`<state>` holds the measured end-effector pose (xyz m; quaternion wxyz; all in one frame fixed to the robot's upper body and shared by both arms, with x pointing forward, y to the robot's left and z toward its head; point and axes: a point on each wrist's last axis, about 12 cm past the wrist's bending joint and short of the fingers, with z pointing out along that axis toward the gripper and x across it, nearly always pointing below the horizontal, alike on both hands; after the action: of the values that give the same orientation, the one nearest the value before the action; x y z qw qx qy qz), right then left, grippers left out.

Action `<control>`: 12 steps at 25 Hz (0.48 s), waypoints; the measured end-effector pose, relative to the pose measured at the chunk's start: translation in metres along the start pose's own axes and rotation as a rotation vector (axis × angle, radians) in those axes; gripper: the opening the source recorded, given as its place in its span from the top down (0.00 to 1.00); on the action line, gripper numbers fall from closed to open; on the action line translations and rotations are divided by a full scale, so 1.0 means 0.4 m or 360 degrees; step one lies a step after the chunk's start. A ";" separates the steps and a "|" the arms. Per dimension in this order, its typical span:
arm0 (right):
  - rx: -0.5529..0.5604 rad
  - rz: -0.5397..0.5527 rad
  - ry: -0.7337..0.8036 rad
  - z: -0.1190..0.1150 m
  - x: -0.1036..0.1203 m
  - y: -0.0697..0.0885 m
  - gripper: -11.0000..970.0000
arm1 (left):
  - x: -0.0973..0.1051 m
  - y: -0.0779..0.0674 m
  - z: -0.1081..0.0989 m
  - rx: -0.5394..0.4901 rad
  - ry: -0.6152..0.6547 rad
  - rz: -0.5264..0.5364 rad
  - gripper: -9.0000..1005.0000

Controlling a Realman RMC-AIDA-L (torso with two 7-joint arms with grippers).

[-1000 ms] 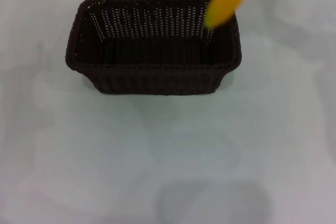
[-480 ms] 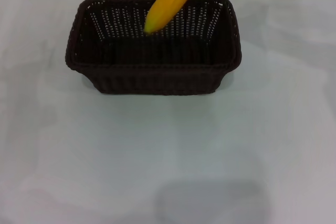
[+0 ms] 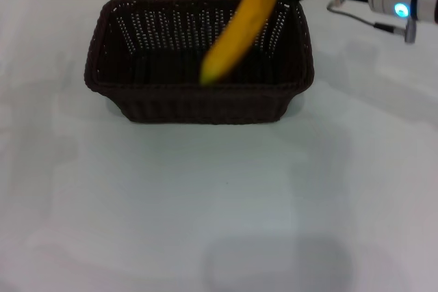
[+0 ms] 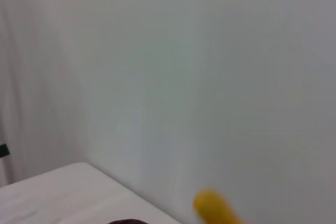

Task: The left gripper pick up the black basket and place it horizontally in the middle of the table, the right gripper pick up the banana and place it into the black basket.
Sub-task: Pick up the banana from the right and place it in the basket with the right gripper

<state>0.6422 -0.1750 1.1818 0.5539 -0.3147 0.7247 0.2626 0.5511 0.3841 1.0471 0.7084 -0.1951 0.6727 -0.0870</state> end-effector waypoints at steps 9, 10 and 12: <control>0.0007 -0.0113 -0.0042 -0.050 0.056 0.011 0.33 | 0.004 0.005 -0.007 -0.0014 0.0006 0.0023 0.16; 0.0022 -0.0116 -0.0064 -0.059 0.056 0.009 0.28 | 0.005 0.008 -0.011 -0.0023 0.0006 0.0046 0.16; 0.0069 -0.0102 -0.0130 -0.084 0.059 -0.005 0.19 | 0.010 0.013 -0.018 -0.0039 0.0009 0.0108 0.16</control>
<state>0.6178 -0.2047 1.1674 0.5978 -0.3146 0.6966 0.2416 0.5437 0.3862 1.0414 0.7066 -0.1806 0.6819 -0.0554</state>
